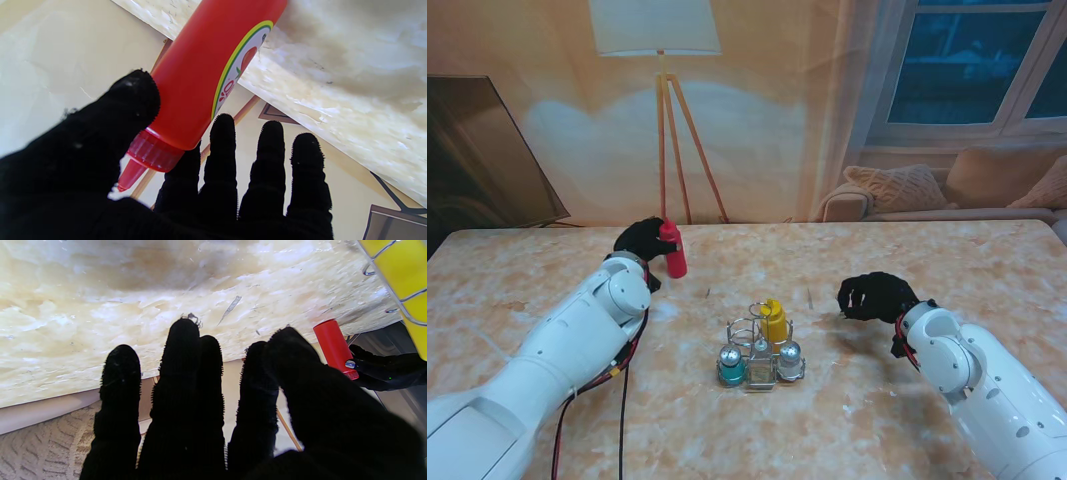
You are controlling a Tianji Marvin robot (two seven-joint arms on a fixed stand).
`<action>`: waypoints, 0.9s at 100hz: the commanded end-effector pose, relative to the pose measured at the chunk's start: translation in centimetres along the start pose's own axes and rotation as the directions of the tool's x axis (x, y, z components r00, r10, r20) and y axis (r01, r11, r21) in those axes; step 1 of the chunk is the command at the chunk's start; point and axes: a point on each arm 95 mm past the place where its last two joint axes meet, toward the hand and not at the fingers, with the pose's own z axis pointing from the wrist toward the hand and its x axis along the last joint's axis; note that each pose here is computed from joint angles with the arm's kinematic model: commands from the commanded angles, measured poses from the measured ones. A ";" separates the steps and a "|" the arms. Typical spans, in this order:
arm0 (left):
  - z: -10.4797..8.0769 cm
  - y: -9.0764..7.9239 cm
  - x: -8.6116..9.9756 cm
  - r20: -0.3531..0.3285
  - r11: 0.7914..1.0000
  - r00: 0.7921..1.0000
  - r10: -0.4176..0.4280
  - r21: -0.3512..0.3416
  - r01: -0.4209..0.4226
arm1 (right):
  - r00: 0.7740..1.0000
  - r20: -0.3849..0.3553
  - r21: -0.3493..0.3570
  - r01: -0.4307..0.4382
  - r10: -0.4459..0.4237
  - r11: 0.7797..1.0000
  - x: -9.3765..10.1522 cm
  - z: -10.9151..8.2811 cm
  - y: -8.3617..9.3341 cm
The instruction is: Place the seasoning bottles into the rack
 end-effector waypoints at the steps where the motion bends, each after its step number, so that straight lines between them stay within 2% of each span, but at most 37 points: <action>1: -0.2 0.5 0.3 -0.002 1.000 1.000 -0.023 -0.013 0.023 | 1.000 -0.001 0.026 -0.004 0.004 1.000 0.2 -0.1 -0.7; 37: -1.1 0.5 0.6 -0.029 0.997 0.997 -0.073 -0.015 0.072 | 1.000 -0.002 0.027 -0.005 0.005 1.000 0.3 -0.1 -0.7; 71: -3.2 0.0 1.4 -0.110 0.993 0.988 -0.109 -0.051 0.104 | 1.000 -0.002 0.027 -0.005 0.005 1.000 0.3 -0.1 -0.7; 90: -5.0 -0.3 2.2 -0.165 0.987 0.976 -0.140 -0.096 0.125 | 1.000 -0.004 0.027 -0.006 0.006 1.000 0.3 -0.1 -0.8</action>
